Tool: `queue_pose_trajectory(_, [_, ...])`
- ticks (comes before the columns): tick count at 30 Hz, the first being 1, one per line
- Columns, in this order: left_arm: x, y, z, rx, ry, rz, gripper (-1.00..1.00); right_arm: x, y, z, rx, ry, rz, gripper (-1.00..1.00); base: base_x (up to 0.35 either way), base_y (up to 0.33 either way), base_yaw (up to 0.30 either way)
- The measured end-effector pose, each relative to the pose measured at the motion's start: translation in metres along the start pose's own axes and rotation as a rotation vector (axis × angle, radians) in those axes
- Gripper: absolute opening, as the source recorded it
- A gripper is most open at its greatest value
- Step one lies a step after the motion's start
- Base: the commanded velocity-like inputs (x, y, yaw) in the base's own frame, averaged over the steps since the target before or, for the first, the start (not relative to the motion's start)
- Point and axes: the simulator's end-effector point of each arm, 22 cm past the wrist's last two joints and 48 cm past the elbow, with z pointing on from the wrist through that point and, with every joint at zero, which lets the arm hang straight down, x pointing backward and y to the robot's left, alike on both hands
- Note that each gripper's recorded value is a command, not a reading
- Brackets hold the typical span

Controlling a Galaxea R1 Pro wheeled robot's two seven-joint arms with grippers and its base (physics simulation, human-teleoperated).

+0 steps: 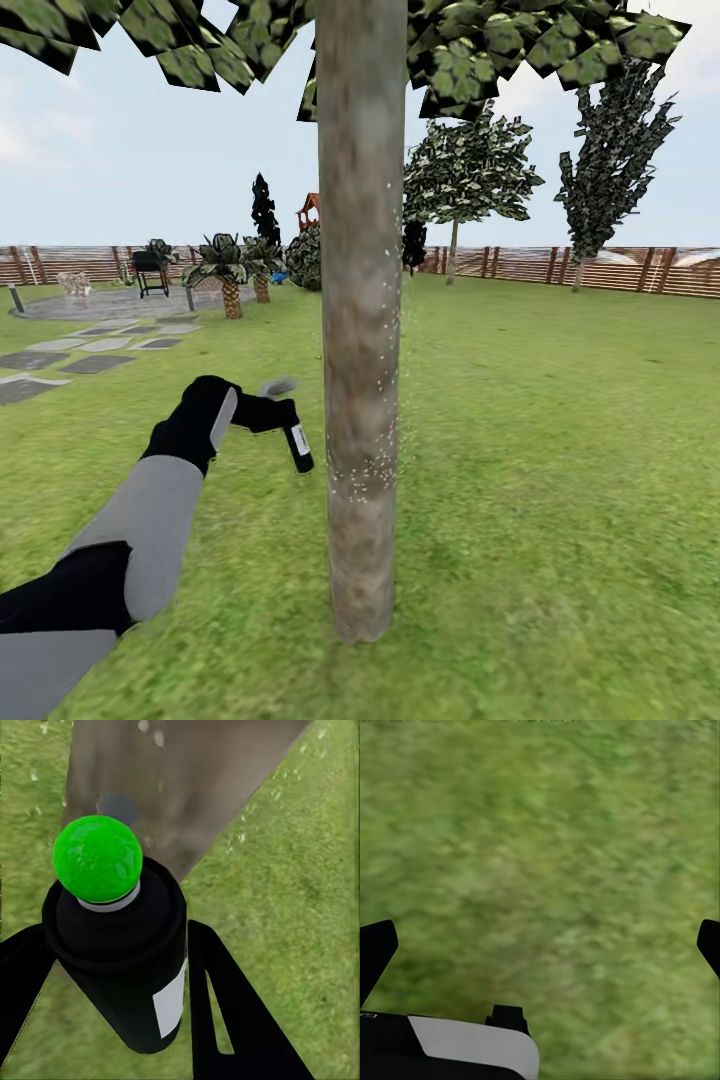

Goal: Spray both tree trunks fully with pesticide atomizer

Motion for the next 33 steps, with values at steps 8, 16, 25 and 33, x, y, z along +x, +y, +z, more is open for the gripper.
queue_pose_trajectory(8, [-0.061,-0.027,-0.023,0.018,-0.044,0.039,-1.0,0.0,0.0,0.0,0.0,0.0,0.0,1.0,0.0,0.0,0.0])
queue_pose_trajectory(16, [-0.135,-0.071,-0.065,0.045,-0.096,0.089,-1.0,0.0,0.0,0.0,0.0,0.0,0.0,1.0,0.0,0.0,0.0])
queue_pose_trajectory(25, [-0.195,-0.109,-0.114,0.061,-0.175,0.144,-1.0,0.0,0.0,0.0,0.0,0.0,0.0,1.0,0.0,0.0,0.0])
queue_pose_trajectory(33, [-0.249,-0.155,-0.173,0.104,-0.27,0.203,-1.0,0.0,0.0,0.0,0.0,0.0,0.0,1.0,0.0,0.0,0.0])
